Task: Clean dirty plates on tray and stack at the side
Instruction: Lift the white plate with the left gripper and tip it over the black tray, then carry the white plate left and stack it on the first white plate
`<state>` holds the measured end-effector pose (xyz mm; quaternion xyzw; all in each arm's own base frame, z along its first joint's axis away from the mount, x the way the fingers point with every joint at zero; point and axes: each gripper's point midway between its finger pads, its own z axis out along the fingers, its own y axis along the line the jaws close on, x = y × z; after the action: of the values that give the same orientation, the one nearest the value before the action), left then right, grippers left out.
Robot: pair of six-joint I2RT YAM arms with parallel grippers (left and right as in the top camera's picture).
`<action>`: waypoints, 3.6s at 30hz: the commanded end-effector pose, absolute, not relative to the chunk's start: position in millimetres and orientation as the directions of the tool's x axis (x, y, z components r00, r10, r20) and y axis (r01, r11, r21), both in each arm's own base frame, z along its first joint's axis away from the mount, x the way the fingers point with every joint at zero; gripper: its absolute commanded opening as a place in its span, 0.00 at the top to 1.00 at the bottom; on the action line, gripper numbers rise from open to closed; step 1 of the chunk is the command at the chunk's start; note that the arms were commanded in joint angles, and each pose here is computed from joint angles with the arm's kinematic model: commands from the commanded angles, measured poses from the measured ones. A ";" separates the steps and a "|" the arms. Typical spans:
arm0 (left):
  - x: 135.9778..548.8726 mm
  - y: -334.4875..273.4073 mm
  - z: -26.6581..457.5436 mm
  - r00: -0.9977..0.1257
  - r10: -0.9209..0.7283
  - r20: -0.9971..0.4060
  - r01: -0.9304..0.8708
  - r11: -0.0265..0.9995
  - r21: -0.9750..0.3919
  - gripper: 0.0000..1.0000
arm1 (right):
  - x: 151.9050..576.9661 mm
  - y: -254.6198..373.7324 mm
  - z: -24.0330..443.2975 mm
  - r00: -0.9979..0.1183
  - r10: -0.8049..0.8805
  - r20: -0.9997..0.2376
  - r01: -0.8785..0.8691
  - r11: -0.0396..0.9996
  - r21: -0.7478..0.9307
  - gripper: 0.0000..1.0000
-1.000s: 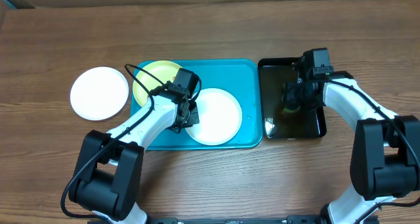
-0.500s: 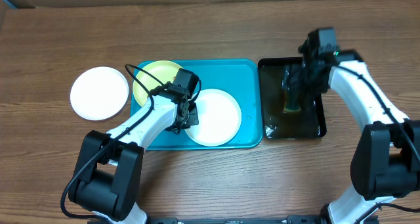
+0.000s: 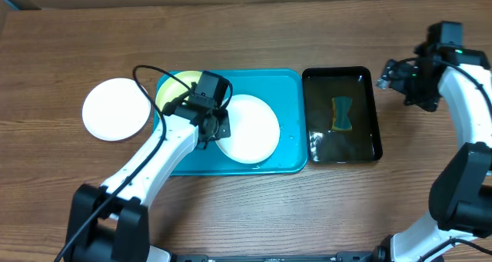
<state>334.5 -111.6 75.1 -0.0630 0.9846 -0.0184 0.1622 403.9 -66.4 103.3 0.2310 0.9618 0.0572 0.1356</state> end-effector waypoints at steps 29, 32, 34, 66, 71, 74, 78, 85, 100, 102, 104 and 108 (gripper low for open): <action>399.7 -211.5 208.1 -0.712 0.020 -0.702 0.108 0.991 -0.082 0.96 | 404.6 -86.6 112.2 -0.824 0.503 -0.260 0.472 0.864 0.175 0.00; 394.3 -226.9 207.7 -0.685 0.062 -0.726 0.119 0.993 -0.027 0.96 | 404.5 -86.6 112.2 -0.824 0.503 -0.260 0.472 0.864 0.175 0.00; 391.2 -234.8 205.9 -0.667 0.097 -0.739 0.122 0.992 0.019 0.96 | 404.5 -86.6 112.2 -0.824 0.503 -0.260 0.472 0.864 0.175 0.00; 328.3 -353.4 271.9 -0.143 0.724 -0.674 0.208 0.688 0.695 0.96 | 404.6 -86.6 112.2 -0.824 0.503 -0.260 0.472 0.864 0.175 0.00; 331.3 -353.1 285.0 -0.116 0.745 -0.657 0.166 0.666 0.727 0.96 | 404.6 -86.6 112.2 -0.824 0.503 -0.260 0.472 0.864 0.175 0.00; 330.5 -351.9 295.5 -0.106 0.753 -0.649 0.124 0.657 0.743 0.96 | 404.6 -86.6 112.2 -0.824 0.503 -0.260 0.472 0.864 0.175 0.00; 326.6 -357.1 299.9 -0.084 0.764 -0.640 0.124 0.645 0.754 0.96 | 404.5 -86.6 112.2 -0.824 0.503 -0.260 0.472 0.864 0.175 0.00; 329.4 -355.2 317.1 -0.071 0.707 -0.704 0.063 0.707 0.704 0.96 | 404.6 -86.6 112.2 -0.824 0.503 -0.260 0.472 0.864 0.175 0.00; 347.9 -330.8 265.4 -0.251 0.442 -0.861 0.100 0.897 0.431 0.96 | 404.5 -86.6 112.2 -0.824 0.503 -0.260 0.472 0.864 0.175 0.00; 350.6 -326.8 243.2 -0.333 0.379 -0.864 0.145 0.925 0.350 0.96 | 404.6 -86.6 112.2 -0.824 0.503 -0.260 0.472 0.864 0.175 0.00; 356.0 -320.4 222.3 -0.428 0.298 -0.854 0.173 0.954 0.246 0.96 | 404.5 -86.6 112.2 -0.824 0.503 -0.260 0.472 0.864 0.175 0.00; 372.8 -312.1 193.6 -0.587 0.183 -0.789 0.248 0.968 0.040 0.96 | 404.6 -86.6 112.2 -0.824 0.503 -0.260 0.472 0.864 0.175 0.00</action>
<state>364.4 -300.5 209.6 0.1875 0.8447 0.1090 0.4893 400.6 -84.0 103.3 0.2523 0.9564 0.0541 0.1368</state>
